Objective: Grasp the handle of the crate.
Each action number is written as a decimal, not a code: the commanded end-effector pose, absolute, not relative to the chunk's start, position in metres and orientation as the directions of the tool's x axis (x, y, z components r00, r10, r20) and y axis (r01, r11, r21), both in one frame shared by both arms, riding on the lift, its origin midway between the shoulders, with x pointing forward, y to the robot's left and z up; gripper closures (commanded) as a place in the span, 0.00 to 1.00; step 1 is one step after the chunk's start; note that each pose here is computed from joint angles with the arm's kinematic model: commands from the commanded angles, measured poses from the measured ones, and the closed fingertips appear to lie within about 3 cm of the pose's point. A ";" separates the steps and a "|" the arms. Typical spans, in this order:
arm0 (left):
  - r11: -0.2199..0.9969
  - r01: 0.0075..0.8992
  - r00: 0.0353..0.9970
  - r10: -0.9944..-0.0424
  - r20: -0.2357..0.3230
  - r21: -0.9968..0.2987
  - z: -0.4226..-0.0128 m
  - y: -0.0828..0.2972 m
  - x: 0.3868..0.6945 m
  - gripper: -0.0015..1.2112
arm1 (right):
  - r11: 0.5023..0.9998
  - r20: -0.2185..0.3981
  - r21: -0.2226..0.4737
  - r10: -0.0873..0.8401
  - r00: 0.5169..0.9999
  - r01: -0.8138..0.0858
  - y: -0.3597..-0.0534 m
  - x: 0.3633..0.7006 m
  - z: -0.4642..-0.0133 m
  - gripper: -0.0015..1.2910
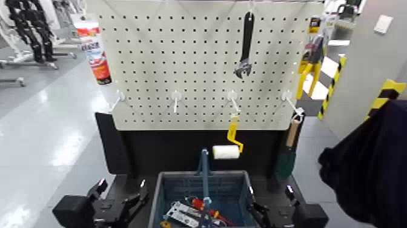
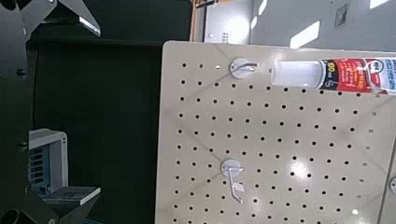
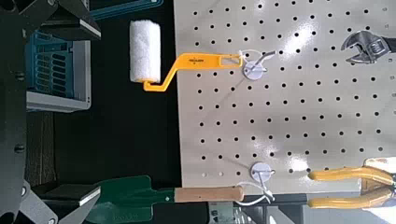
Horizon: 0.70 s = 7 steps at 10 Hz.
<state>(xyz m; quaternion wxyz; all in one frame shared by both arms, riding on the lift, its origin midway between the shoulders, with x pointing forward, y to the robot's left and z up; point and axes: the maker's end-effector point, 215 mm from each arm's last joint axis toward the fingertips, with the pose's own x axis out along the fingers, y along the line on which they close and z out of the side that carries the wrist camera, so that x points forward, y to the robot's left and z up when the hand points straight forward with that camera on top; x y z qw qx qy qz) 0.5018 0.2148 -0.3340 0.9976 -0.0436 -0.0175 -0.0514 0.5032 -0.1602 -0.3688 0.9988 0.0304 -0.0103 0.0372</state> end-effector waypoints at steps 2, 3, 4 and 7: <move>0.991 0.101 0.994 -0.098 0.038 -0.089 -0.335 0.216 0.502 0.10 | 0.995 0.020 0.061 0.074 0.997 -0.075 -0.160 0.503 -0.370 0.11; 0.988 0.110 0.994 -0.107 0.034 -0.108 -0.335 0.215 0.504 0.10 | 0.995 0.018 0.061 0.074 0.997 -0.075 -0.160 0.503 -0.371 0.11; 0.978 0.145 0.989 -0.146 0.009 -0.152 -0.339 0.209 0.509 0.10 | 0.995 0.018 0.062 0.075 0.997 -0.076 -0.159 0.503 -0.370 0.11; 0.928 0.230 0.965 -0.257 -0.054 -0.292 -0.335 0.194 0.529 0.10 | 0.995 0.013 0.065 0.073 0.997 -0.074 -0.160 0.503 -0.372 0.11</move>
